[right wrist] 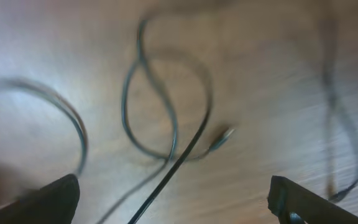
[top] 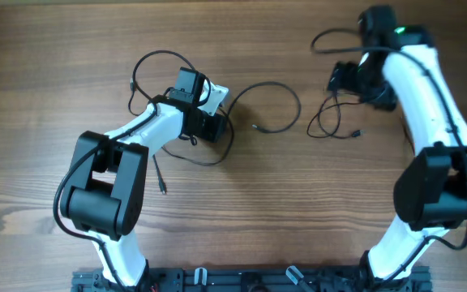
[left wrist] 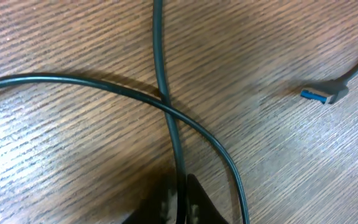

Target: Untangle cables

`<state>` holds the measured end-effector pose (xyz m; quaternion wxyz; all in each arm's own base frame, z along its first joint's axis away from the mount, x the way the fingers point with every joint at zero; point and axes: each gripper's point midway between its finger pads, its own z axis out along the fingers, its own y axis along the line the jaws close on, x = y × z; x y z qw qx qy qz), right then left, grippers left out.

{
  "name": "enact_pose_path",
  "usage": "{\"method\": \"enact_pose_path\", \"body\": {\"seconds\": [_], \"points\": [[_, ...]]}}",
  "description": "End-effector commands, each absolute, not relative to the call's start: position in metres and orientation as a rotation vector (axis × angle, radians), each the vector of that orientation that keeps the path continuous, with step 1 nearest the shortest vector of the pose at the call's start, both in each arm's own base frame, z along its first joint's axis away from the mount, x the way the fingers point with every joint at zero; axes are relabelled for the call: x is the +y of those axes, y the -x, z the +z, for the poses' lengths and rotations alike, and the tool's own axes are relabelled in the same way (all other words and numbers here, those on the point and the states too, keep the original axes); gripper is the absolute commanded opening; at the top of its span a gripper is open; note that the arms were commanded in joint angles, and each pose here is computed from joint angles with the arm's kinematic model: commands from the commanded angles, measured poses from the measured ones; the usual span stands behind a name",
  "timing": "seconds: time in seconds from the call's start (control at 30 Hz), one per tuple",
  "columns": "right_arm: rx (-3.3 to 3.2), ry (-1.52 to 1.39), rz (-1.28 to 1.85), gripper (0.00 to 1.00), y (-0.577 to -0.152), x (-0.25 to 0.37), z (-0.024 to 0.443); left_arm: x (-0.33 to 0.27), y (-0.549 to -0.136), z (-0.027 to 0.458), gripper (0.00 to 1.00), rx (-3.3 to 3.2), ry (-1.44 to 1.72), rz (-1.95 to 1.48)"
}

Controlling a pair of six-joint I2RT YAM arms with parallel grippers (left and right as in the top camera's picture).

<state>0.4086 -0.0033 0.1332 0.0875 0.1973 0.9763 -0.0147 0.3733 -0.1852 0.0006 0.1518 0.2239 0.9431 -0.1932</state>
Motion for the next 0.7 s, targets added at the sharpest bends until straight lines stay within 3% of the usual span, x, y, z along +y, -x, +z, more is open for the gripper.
{"method": "enact_pose_path", "body": {"seconds": [0.0,0.17,0.33,0.67], "points": [[2.773,-0.649,-0.08,1.0,-0.426,-0.04,0.17,-0.184,-0.371,-0.008,0.13,2.727,-0.636,-0.545],[2.791,-0.761,-0.132,1.0,-0.41,-0.097,0.145,-0.184,-0.37,-0.008,0.17,2.729,-0.637,-0.549],[2.847,-0.441,-0.114,1.0,-0.41,-0.119,0.096,-0.184,-0.37,-0.008,0.18,2.727,-0.636,-0.549],[3.102,-0.735,-0.192,0.98,-0.308,-0.121,0.01,-0.182,-0.363,-0.011,0.21,2.789,-0.555,-0.563]]}}
